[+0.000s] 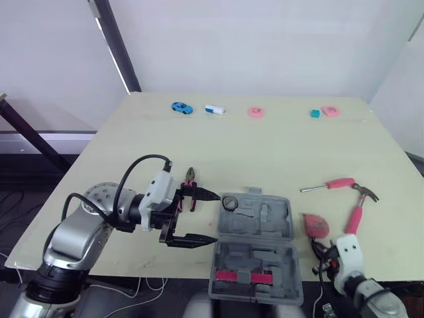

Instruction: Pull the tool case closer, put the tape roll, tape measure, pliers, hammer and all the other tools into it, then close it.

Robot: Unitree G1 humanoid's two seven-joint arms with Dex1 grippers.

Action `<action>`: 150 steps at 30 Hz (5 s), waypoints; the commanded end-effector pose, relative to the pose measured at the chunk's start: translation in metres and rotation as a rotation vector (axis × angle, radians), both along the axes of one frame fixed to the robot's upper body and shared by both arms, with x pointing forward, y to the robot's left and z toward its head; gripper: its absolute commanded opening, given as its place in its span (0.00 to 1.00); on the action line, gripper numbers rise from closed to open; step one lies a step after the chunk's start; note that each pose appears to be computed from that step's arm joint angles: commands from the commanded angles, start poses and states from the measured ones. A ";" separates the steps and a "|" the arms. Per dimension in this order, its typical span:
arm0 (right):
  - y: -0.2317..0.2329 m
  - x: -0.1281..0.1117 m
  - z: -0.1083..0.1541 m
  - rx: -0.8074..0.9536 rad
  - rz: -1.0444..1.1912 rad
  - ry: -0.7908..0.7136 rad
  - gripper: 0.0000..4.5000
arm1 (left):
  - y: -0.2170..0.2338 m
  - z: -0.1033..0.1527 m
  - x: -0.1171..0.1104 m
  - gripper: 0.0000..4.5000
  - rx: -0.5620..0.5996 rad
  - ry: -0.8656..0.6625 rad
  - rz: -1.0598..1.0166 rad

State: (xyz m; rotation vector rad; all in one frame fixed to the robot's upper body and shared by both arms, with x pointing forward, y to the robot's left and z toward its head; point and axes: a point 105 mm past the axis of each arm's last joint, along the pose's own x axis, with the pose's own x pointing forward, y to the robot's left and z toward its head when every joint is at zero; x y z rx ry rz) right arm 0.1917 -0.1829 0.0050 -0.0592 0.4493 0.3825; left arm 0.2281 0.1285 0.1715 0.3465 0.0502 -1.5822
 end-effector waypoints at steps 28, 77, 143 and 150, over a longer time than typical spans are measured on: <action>-0.065 -0.048 0.033 -0.055 0.550 -0.092 0.99 | 0.015 0.002 -0.011 1.00 0.019 -0.088 -0.123; -0.023 0.063 0.025 -0.263 1.121 -0.097 0.99 | 0.011 0.005 -0.020 1.00 0.042 -0.090 -0.122; 0.092 0.149 0.082 -0.837 1.092 0.123 0.68 | 0.028 -0.005 -0.010 1.00 -0.116 -0.076 0.233; 0.095 0.151 0.081 -0.823 1.089 0.095 0.68 | 0.026 -0.005 -0.009 1.00 -0.117 -0.072 0.225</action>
